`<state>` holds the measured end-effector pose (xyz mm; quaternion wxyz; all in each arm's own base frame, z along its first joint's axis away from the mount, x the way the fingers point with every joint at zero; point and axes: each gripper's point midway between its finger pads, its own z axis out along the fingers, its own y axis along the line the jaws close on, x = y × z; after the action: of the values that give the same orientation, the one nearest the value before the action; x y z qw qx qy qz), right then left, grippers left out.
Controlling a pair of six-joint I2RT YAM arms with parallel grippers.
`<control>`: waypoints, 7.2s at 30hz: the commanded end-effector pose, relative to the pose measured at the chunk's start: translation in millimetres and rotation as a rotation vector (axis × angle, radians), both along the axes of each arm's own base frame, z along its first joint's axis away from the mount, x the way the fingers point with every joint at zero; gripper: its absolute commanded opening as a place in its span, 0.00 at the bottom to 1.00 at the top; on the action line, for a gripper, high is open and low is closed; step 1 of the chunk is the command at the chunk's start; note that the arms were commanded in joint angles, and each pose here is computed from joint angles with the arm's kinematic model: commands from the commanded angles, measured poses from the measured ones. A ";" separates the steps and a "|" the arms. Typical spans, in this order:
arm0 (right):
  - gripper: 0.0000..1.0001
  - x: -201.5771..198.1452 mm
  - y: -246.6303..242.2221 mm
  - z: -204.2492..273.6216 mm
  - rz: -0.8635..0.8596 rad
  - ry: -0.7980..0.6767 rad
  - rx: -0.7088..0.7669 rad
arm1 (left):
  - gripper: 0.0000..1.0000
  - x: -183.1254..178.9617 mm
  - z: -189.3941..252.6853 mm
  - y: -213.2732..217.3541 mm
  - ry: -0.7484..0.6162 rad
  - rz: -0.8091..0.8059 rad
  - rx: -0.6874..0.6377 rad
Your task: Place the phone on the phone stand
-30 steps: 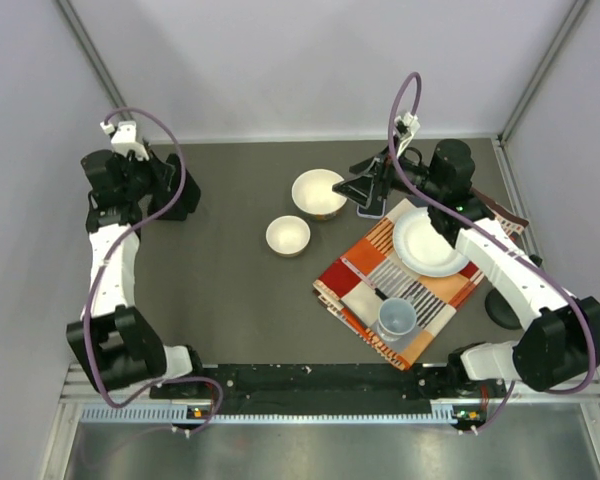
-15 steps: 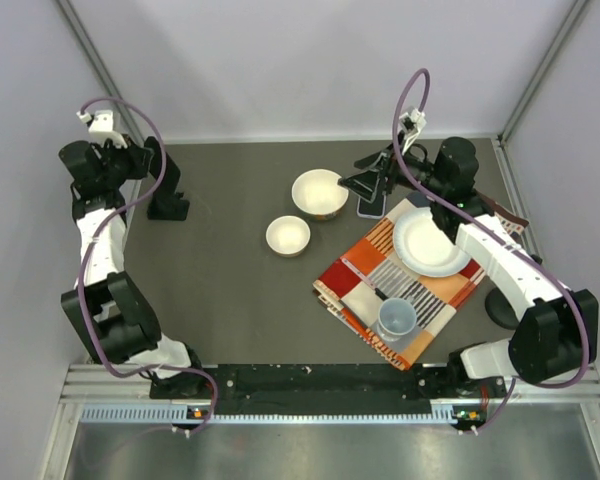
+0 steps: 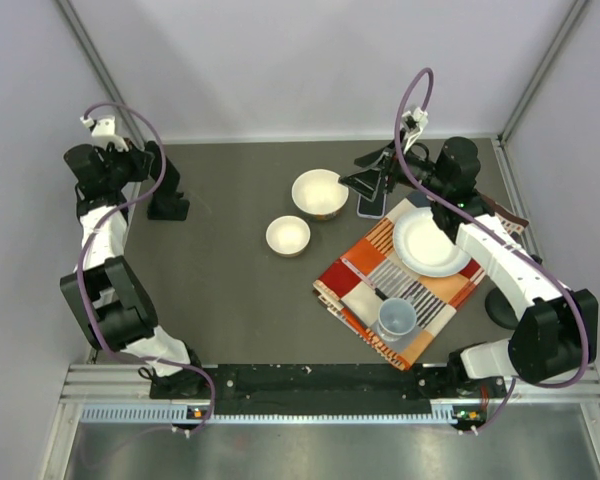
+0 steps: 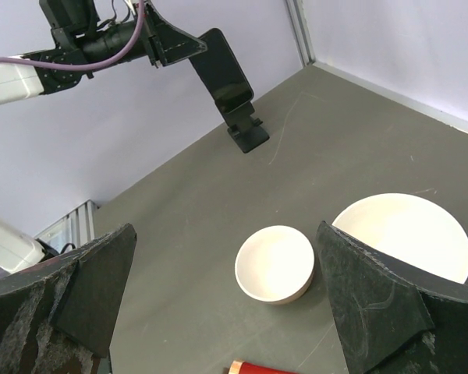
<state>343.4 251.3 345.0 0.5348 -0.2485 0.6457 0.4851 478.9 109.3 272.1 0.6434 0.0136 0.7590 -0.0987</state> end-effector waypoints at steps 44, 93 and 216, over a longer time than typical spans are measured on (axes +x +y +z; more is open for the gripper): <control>0.99 5.8 -6.6 -0.2 0.022 -0.025 0.043 | 0.00 12.6 -28.2 24.1 -0.048 0.018 -0.012; 0.99 6.2 -5.0 -1.9 0.042 -0.020 0.054 | 0.98 -0.9 -37.9 48.4 -0.014 0.138 -0.097; 0.57 -162.9 -390.4 -143.4 -1.675 0.938 -0.820 | 0.94 -211.1 6.1 -351.6 0.201 -0.720 -0.314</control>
<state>178.3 -126.2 189.4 0.2533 0.3215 0.8857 -0.2189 264.0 -240.4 272.7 0.4700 0.1615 0.7494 -0.4375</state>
